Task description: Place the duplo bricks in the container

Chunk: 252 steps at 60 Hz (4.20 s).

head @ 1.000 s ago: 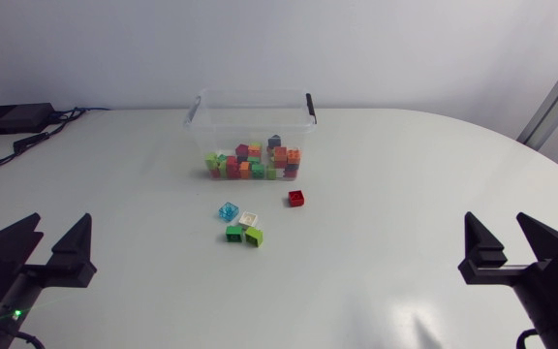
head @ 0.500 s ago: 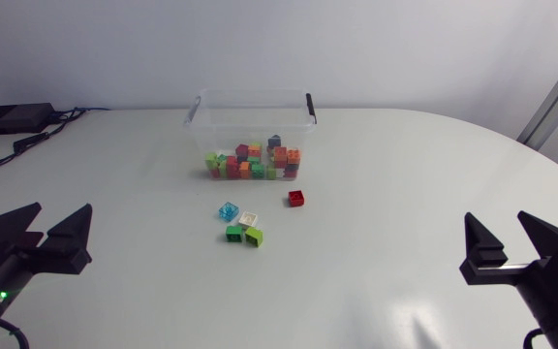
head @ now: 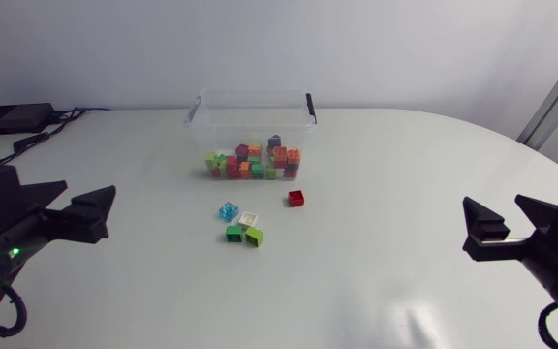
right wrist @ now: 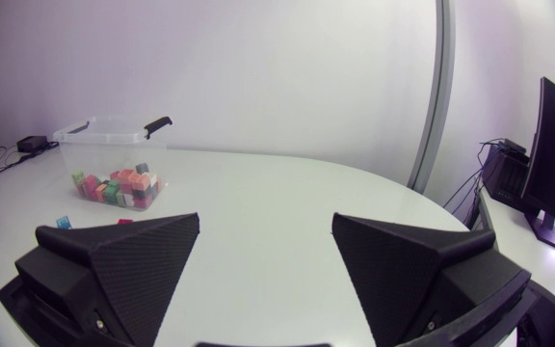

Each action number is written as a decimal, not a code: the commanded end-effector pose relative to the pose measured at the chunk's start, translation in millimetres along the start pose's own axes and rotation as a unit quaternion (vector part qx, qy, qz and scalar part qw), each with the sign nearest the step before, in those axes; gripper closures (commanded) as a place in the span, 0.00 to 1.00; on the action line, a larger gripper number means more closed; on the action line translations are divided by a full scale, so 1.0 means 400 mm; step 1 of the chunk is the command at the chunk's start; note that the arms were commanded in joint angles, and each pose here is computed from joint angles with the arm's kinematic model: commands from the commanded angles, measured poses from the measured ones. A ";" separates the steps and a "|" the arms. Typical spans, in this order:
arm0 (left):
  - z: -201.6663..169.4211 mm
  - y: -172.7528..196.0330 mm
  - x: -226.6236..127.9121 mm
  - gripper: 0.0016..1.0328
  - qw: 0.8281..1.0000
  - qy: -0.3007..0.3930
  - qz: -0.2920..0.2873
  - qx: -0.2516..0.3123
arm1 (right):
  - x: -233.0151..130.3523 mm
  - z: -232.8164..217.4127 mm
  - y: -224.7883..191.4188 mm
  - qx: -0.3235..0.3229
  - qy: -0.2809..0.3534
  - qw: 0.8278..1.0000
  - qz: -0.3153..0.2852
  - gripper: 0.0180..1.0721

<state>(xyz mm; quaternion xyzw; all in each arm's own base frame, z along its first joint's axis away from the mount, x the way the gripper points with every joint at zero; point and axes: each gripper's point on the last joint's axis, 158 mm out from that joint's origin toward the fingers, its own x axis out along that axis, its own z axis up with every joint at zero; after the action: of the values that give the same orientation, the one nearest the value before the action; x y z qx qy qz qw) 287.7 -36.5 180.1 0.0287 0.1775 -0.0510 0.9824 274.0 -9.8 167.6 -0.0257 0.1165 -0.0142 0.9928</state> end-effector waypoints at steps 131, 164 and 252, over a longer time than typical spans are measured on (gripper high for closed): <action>-0.342 -0.325 0.525 0.10 0.831 0.472 -0.210 0.205 | 0.267 -0.266 0.376 -0.123 0.405 0.888 0.177 0.05; -0.300 -0.335 0.504 0.12 0.837 0.461 -0.220 0.198 | 0.281 -0.301 0.399 -0.144 0.415 0.882 0.173 0.05; -0.358 -0.334 0.474 0.14 0.833 0.468 -0.210 0.206 | 0.265 -0.361 0.399 -0.150 0.431 0.872 0.175 0.05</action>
<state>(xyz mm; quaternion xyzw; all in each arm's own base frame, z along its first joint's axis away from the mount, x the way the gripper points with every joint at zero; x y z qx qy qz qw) 411.4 -183.0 -7.4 0.2103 0.5825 -0.2758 0.7351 355.3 140.8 7.3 -0.1348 0.5234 0.1673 0.8246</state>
